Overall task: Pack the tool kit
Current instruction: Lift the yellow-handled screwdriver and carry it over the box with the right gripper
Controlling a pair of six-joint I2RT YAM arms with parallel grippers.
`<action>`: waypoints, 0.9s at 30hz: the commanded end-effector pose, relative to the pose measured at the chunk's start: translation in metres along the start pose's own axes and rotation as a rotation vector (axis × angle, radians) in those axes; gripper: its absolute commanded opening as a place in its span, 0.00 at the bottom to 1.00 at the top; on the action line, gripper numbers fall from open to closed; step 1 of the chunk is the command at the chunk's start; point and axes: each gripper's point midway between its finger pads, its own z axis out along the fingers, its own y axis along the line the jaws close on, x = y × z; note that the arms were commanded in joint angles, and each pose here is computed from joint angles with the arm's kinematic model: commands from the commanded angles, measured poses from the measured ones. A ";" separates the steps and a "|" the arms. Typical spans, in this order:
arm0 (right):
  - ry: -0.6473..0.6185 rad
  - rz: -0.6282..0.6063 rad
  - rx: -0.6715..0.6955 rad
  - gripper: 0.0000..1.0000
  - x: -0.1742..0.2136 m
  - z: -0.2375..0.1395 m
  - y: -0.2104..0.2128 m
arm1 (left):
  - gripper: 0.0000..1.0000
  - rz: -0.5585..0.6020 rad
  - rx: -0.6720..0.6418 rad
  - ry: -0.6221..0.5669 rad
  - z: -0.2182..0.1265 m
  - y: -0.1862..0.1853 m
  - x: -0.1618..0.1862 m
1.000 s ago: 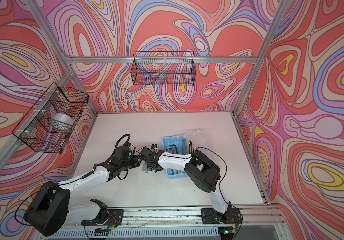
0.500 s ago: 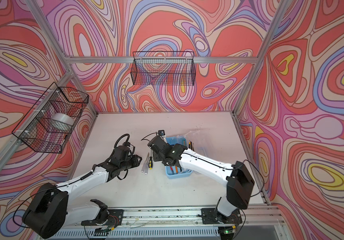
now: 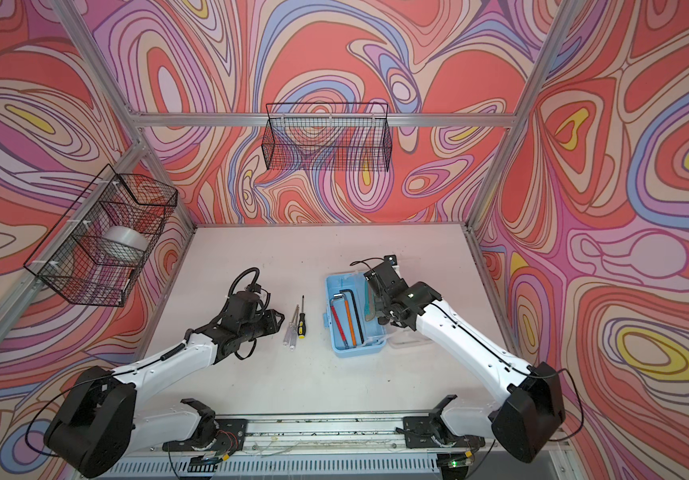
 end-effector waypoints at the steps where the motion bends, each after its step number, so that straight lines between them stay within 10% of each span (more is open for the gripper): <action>1: 0.041 -0.062 0.078 0.00 0.011 0.007 -0.014 | 0.32 0.004 0.010 -0.009 -0.003 -0.002 -0.004; 15: 0.105 -0.034 0.076 0.01 0.023 0.035 -0.015 | 0.33 0.012 0.039 -0.010 -0.010 -0.011 -0.008; 27: 0.103 -0.034 0.055 0.35 0.014 0.029 -0.013 | 0.32 0.015 0.054 -0.003 -0.013 -0.018 -0.013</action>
